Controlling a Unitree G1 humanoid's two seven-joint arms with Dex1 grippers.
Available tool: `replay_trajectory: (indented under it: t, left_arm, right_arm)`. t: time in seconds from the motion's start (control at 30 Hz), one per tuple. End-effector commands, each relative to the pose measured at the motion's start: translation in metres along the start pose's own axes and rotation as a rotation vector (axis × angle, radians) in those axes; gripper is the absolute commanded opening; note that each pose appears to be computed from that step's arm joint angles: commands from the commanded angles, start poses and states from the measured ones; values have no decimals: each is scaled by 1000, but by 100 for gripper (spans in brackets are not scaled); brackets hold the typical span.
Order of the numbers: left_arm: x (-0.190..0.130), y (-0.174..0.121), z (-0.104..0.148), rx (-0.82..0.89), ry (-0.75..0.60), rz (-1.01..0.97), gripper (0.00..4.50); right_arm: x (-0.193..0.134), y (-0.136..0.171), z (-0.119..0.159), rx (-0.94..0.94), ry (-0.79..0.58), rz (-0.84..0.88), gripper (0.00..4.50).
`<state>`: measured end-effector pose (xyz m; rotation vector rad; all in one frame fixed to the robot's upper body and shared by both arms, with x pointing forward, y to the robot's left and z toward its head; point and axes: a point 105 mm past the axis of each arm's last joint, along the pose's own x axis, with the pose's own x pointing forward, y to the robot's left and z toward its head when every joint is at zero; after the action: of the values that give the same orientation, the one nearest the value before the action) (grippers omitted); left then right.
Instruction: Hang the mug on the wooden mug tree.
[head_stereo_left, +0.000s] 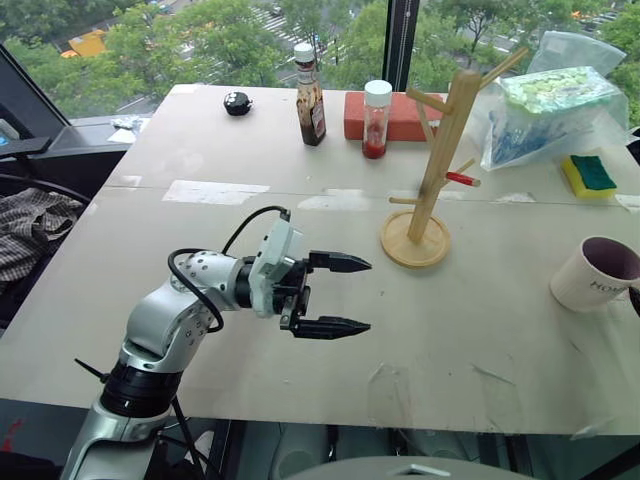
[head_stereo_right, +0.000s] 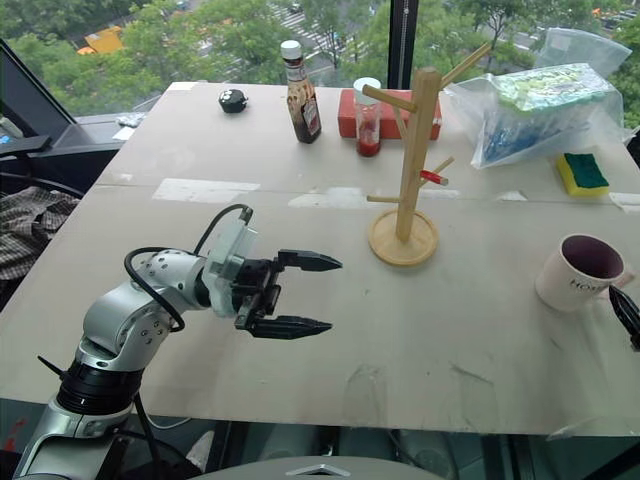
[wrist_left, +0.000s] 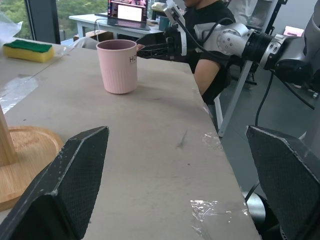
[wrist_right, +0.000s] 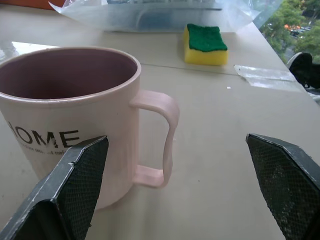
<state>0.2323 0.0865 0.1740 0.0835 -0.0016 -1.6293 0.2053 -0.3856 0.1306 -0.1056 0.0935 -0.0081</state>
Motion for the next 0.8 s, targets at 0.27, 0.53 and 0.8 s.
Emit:
replay_trajectory:
  t: [0.27,0.53,0.8]
  left_arm:
    - [-3,4,9,54,0,37,450]
    - [-2,3,17,67,6,35,450]
    - [-8,2,16,54,15,40,450]
  right_arm:
    - [0,-7,8,-33,19,-24,446]
    - [18,-7,2,-43,30,-30,446]
    - [35,-8,-4,-58,38,-46,446]
